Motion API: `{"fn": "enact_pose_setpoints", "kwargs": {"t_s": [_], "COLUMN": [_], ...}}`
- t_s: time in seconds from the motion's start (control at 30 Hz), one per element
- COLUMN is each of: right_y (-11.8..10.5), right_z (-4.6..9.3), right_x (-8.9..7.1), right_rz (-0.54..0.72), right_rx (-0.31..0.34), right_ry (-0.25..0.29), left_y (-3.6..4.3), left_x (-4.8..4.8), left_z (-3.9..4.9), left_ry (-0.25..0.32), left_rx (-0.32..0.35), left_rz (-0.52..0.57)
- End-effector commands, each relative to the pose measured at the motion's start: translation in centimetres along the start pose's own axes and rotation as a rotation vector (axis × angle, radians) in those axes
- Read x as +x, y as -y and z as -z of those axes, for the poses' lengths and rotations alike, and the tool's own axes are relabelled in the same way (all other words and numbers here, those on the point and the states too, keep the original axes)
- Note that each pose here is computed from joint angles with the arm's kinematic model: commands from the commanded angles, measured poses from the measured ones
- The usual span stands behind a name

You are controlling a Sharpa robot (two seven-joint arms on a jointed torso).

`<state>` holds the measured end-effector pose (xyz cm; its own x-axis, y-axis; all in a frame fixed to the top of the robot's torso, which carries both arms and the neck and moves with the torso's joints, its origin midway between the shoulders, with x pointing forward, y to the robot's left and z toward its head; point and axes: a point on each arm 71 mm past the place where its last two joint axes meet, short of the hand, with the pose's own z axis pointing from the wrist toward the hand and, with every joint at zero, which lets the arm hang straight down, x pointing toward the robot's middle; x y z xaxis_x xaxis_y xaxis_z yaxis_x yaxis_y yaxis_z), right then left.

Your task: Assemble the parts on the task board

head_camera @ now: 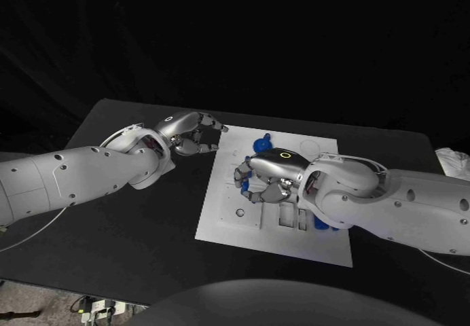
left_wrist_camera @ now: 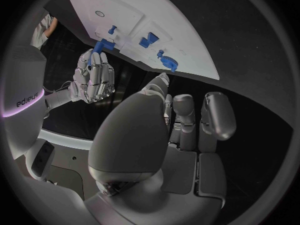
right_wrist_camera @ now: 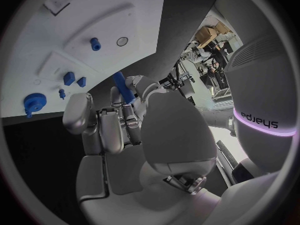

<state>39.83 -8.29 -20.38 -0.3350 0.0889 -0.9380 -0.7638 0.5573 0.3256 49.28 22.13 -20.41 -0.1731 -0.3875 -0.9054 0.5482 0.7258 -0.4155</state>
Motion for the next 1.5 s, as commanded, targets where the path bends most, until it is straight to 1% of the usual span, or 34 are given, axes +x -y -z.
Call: {"fn": "enact_pose_setpoints", "kwargs": {"t_s": [0.03,0.27,0.37,0.57,0.8,1.07,1.5], "right_y": [-0.4,-1.8,-2.0,-1.9,-1.6,-1.6,-1.3], "right_z": [-0.5,-1.5,-1.7,-1.4,-1.0,-0.8,-0.7], "right_x": [0.8,1.7,2.3,3.3,4.0,4.5,4.7], "right_rz": [0.049,0.052,0.057,0.068,0.062,0.062,0.081], "right_rx": [-0.004,-0.039,-0.046,-0.043,-0.037,-0.041,-0.033], "right_ry": [-0.077,-0.105,-0.116,-0.120,-0.118,-0.102,-0.098], "left_y": [0.02,-0.11,-0.07,-0.13,-0.37,-0.37,-0.54], "left_x": [0.11,0.10,0.16,0.29,0.34,0.54,0.57], "left_z": [-0.03,-0.09,-0.19,-0.18,-0.04,-0.05,0.06], "left_ry": [-0.013,-0.012,-0.014,-0.018,-0.022,-0.029,-0.035], "left_rx": [-0.002,-0.008,-0.008,-0.010,-0.019,-0.020,-0.029], "left_rz": [0.009,0.011,0.012,0.015,0.016,0.019,0.020]}}
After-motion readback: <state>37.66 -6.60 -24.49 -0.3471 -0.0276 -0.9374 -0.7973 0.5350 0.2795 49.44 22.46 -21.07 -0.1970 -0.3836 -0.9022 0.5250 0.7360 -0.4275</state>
